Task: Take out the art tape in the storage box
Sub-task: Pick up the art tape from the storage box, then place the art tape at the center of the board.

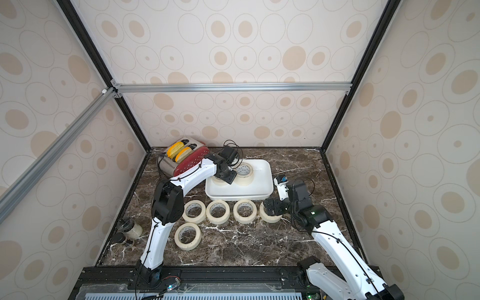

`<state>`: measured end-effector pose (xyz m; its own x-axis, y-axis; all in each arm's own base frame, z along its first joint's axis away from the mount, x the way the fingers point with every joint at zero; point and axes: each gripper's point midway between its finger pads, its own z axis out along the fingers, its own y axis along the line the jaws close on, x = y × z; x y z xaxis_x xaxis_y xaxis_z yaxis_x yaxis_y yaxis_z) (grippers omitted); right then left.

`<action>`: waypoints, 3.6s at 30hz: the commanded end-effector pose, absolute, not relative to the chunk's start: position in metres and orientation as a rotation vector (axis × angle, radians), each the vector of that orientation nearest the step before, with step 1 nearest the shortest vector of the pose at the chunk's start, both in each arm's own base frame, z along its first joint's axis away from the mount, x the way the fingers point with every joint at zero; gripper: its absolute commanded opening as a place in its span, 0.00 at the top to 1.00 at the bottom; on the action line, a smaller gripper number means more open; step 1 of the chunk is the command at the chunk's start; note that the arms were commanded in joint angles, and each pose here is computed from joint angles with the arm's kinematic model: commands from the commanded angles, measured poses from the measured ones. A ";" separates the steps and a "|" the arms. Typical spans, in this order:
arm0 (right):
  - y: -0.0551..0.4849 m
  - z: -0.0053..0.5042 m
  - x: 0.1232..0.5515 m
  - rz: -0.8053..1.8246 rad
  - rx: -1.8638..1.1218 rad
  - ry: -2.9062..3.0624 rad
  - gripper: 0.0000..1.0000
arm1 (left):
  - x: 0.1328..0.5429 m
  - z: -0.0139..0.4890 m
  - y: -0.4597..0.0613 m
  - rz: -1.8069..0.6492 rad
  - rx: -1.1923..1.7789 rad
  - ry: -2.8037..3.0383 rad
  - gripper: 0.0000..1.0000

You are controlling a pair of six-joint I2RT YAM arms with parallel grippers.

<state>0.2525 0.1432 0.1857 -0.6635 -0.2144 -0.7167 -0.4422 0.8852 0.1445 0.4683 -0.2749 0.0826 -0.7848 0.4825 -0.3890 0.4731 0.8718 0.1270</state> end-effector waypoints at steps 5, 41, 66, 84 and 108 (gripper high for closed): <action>0.137 0.181 0.251 0.370 -0.455 2.327 0.00 | 0.480 0.057 -0.272 0.021 0.725 2.682 0.43; 0.135 0.177 0.250 0.367 -0.442 2.336 0.00 | 0.464 0.114 -0.262 -0.087 0.591 2.599 0.80; 0.159 0.173 0.264 0.507 -0.423 2.336 0.00 | 0.381 0.201 -0.229 -0.340 0.376 2.438 0.83; 0.159 0.166 0.274 0.476 -0.438 2.358 0.00 | 0.266 0.163 -0.232 -0.502 0.467 2.576 0.84; 0.163 0.167 0.284 0.478 -0.452 2.369 0.00 | 0.155 0.131 -0.243 -0.835 0.738 2.818 0.84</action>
<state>0.2794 0.1614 0.1581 -0.7296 -0.1923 -0.6563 -0.4285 0.8764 0.2196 0.1695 -0.2348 0.1211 -0.9004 0.3723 -0.2250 0.4349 0.7784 -0.4526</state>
